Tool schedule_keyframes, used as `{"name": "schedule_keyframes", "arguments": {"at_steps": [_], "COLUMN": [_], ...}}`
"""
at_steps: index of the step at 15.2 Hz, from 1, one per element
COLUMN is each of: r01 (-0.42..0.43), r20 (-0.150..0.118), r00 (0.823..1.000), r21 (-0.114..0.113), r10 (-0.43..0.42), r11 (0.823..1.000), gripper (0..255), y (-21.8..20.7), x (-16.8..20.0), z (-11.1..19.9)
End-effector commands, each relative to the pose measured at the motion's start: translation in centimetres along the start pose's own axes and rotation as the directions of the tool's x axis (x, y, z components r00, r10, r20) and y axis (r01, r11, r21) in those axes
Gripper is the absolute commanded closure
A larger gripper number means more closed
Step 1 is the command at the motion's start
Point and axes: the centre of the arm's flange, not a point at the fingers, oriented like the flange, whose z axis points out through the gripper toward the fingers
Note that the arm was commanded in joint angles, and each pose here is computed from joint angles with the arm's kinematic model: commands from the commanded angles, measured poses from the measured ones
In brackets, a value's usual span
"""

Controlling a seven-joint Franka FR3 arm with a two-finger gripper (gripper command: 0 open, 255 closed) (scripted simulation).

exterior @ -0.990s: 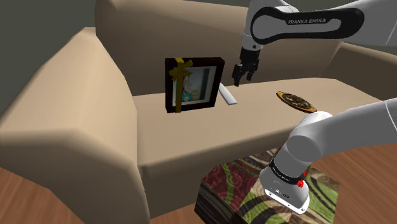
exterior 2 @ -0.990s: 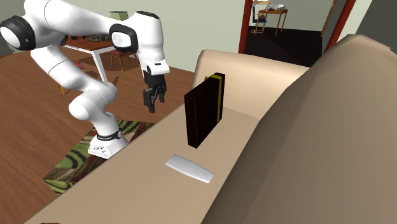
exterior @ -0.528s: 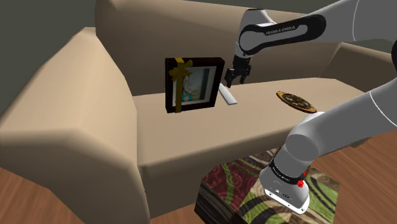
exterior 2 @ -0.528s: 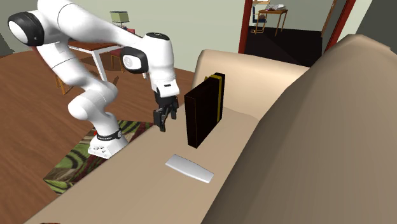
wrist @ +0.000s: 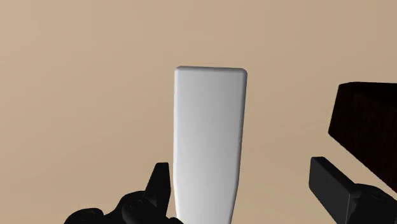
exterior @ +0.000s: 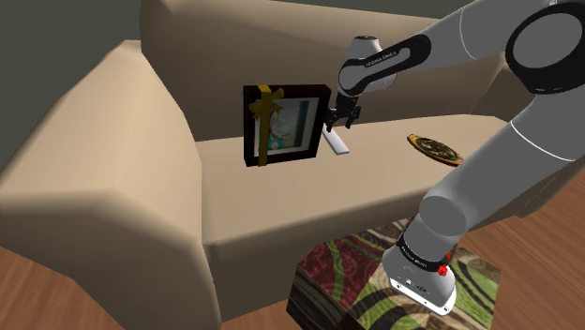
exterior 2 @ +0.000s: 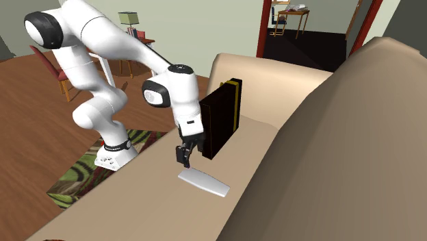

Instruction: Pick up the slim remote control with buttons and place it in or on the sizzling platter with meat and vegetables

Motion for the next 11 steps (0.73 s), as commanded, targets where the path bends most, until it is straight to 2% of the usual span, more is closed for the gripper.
{"name": "schedule_keyframes", "arguments": {"at_steps": [1,4,11], "r01": [-0.034,-0.081,-0.081], "r20": [-0.015,-0.033,-0.033], "r00": [0.999,0.996,0.996], "r21": [0.003,0.009,0.009], "r10": [0.034,0.081,0.081], "r11": [0.999,0.997,0.997], "gripper": [0,0,0], "y": [0.8,2.2,2.2], "x": [1.9,4.2,4.3], "z": [1.5,3.9,7.5]}}
